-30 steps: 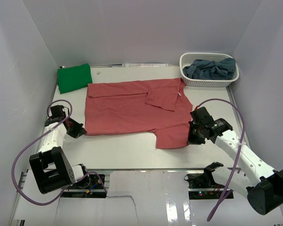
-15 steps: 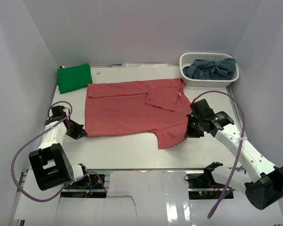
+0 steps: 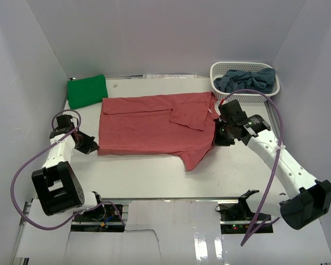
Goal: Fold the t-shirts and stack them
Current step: Grap the side of the flattened tshirt closest away from the robot with both arms, then fold the other side of the tshirt into a rectangle
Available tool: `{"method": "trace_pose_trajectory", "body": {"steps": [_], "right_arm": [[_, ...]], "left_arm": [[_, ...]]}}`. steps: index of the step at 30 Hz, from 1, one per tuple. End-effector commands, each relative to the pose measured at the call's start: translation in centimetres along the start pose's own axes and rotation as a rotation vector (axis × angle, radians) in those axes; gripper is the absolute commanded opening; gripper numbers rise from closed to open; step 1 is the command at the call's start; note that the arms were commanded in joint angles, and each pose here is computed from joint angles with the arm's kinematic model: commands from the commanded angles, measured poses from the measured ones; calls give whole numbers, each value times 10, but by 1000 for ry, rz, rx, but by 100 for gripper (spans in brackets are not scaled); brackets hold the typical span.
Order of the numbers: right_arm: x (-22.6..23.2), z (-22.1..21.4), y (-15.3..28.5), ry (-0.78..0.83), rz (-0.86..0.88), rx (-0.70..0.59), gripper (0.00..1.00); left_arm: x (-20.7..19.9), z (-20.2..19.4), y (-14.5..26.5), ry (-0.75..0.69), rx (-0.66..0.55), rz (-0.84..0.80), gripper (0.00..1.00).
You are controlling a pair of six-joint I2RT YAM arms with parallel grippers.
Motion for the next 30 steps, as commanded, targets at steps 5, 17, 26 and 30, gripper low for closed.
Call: {"method": "trace_pose_trajectory", "body": {"steps": [5,17,26,30], "right_arm": [[1,41,14,41,-18,-79,8],[-4,95,16,46,-37,-135,8],[-9,124,7,43,-41,-149,8],[-9,135,3,42,-38,-155,8]], "left_arm": [[-22,17,4,-3,-35,-35,0],[-37,29,-11,1,-6,-39,0],[-55,41,-17,8,4,-56,0],[-64,46,-17,13,7,-74,0]]}}
Point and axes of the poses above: each gripper's point midway between its finger pads, its own y axis back along the fingers, its own x axis along the line the jaws close on, z = x × y, the point moved 3 cm from there along y, back along the fingers, and after that the axes turned 8 degrees about y, right-handed, at the moved point
